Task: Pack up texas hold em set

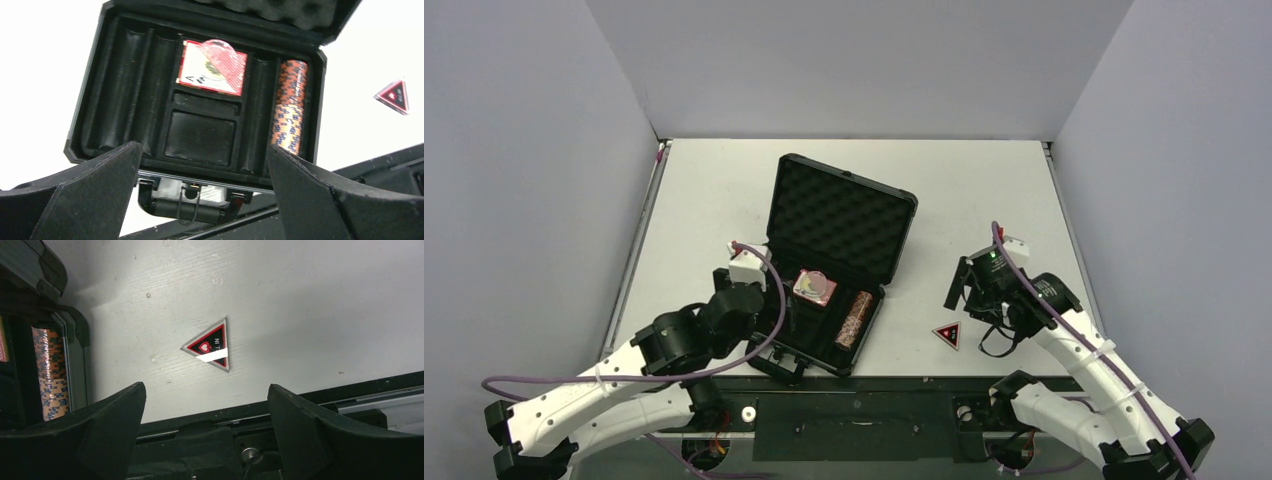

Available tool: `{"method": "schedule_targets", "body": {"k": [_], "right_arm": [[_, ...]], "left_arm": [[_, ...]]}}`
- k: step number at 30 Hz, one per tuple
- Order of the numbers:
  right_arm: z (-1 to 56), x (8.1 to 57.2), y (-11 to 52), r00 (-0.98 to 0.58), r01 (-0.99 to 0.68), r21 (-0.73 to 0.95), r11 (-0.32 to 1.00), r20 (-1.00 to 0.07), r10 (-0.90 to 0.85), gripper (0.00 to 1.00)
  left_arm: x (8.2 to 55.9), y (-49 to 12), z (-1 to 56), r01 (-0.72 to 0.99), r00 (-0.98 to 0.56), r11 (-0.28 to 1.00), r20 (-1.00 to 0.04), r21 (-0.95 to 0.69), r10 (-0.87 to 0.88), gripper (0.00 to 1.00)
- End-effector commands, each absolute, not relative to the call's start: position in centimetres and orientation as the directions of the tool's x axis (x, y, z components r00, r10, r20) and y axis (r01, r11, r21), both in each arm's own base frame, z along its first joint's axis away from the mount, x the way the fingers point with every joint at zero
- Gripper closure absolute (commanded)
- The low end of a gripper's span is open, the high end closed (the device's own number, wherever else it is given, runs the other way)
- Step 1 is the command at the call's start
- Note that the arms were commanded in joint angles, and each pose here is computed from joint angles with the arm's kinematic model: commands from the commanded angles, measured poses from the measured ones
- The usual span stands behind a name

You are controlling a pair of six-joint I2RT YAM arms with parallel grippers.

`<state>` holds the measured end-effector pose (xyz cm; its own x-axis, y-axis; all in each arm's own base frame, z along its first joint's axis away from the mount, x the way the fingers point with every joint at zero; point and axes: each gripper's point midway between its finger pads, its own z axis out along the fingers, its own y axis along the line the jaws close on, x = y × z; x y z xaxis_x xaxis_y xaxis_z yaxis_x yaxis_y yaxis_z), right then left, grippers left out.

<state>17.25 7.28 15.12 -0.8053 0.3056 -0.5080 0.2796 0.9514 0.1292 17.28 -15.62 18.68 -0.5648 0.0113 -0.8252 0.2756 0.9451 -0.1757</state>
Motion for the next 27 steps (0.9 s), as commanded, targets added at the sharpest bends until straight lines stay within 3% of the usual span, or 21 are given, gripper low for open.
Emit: {"method": "schedule_targets", "body": {"k": [1, 10, 14, 27], "right_arm": [[14.1, 17.0, 8.5, -0.797, 0.291, 0.212, 0.933, -0.485, 0.359, 0.13], [11.0, 16.2, 10.5, -0.837, 0.250, 0.198, 0.948, -0.448, 0.314, 0.12], [10.1, 15.9, 10.9, -0.850, 0.228, 0.146, 0.963, -0.453, 0.270, 0.12], [6.6, 16.5, 10.8, -0.874, 0.224, 0.066, 0.972, -0.429, 0.230, 0.06]], "left_arm": [[18.4, -12.6, 18.6, 0.119, -0.523, 0.985, -0.851, -0.123, -0.043, 0.04], [18.9, -12.8, 19.0, 0.142, -0.508, 0.987, -0.861, -0.073, 0.010, 0.04], [19.3, -11.3, 18.8, 0.028, -0.492, 0.996, -0.869, -0.084, -0.059, 0.04], [18.1, -12.0, 17.4, 0.075, -0.542, 0.988, -0.837, -0.134, -0.072, 0.04]]}}
